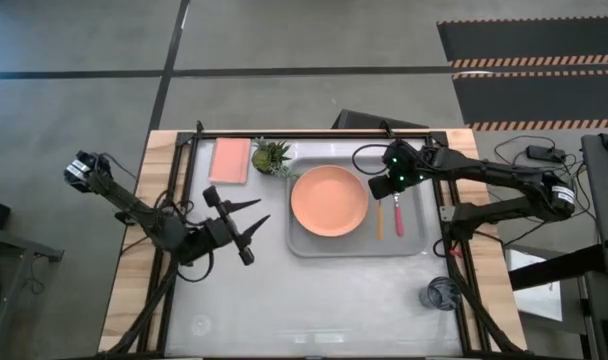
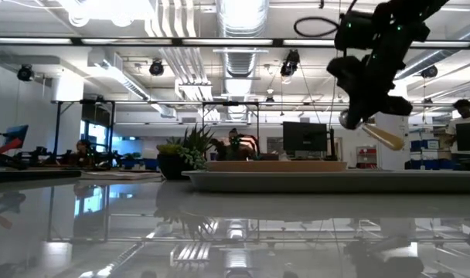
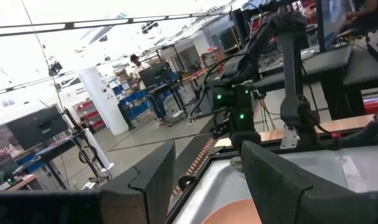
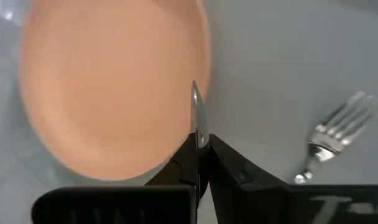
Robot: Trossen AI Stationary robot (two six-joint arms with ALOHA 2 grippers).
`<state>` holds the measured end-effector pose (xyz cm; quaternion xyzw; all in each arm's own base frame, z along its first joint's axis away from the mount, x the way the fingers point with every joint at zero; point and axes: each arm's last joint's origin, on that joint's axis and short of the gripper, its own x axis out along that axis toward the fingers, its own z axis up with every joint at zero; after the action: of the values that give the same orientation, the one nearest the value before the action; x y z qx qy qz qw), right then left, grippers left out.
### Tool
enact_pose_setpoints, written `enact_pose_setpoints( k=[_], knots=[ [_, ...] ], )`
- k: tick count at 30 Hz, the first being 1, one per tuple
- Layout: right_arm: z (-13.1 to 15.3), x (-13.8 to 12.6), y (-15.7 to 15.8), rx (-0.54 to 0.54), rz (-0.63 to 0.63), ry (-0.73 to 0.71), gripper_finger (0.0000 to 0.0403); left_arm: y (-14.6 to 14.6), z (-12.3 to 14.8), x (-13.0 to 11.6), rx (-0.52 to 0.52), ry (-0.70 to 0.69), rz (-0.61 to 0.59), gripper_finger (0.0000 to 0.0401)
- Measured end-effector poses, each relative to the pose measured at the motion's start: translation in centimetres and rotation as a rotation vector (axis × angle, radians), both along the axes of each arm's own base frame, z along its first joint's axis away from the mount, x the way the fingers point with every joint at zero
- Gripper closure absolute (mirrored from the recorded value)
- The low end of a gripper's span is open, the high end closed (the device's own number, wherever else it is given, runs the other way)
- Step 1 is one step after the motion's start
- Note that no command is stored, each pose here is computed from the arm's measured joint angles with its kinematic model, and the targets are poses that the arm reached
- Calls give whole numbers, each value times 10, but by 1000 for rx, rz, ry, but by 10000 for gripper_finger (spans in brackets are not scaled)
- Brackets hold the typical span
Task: Pick and place plate/cup/fork/spoon on tray
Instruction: Put the orange spoon on the gray tray
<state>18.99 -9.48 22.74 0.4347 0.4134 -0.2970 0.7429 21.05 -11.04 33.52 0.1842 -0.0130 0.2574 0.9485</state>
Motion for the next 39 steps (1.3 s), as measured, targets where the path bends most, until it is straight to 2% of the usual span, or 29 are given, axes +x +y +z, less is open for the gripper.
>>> enact_pose_setpoints(
  k=[9,23,39],
  knots=[
    [-22,1,-17,22,-16,80,394,0,0,0,6,5,4,232],
    [-59,19,-32,58,29,172,394,0,0,0,7,5,4,232],
    [-66,20,-37,-7,20,233,366,0,0,0,7,5,5,232]
  ],
)
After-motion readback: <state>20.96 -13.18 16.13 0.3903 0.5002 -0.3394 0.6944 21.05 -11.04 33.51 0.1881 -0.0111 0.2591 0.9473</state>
